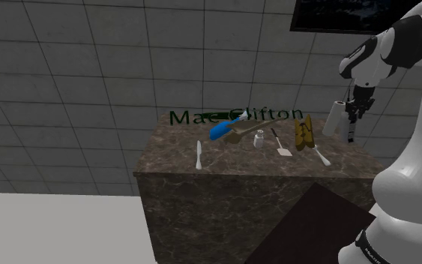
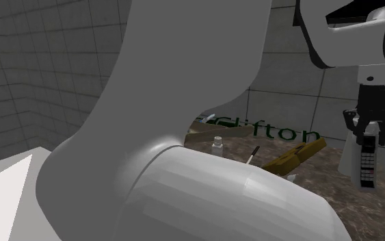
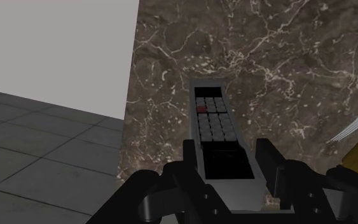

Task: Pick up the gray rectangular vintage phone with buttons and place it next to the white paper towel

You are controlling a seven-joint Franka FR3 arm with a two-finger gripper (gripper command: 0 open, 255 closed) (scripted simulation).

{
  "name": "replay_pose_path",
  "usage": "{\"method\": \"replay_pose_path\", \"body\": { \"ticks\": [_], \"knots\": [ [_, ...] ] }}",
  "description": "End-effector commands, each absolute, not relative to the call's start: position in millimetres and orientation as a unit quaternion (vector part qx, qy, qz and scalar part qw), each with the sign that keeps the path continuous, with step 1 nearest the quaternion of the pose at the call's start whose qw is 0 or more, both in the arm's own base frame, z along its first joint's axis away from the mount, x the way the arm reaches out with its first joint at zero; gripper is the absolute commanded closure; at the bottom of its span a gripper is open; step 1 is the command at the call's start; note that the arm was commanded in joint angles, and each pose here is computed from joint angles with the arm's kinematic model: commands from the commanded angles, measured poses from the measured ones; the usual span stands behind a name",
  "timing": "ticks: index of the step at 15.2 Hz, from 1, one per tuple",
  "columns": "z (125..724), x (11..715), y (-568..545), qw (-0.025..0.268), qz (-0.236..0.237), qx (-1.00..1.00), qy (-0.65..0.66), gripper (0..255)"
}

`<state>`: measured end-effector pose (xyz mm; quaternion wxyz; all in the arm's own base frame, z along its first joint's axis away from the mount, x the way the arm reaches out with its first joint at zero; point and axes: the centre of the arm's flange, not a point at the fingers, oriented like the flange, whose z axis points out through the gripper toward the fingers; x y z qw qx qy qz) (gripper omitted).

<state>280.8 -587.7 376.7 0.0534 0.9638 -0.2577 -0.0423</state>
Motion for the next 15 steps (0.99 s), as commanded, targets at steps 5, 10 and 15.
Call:
{"method": "replay_pose_path", "body": {
  "ticks": [5, 10, 15],
  "knots": [
    [349, 281, -588, 0.054, -0.042, 0.964, -0.258, 255],
    [349, 281, -588, 0.054, -0.042, 0.964, -0.258, 255],
    [349, 281, -588, 0.054, -0.042, 0.964, -0.258, 0]
  ]
}}
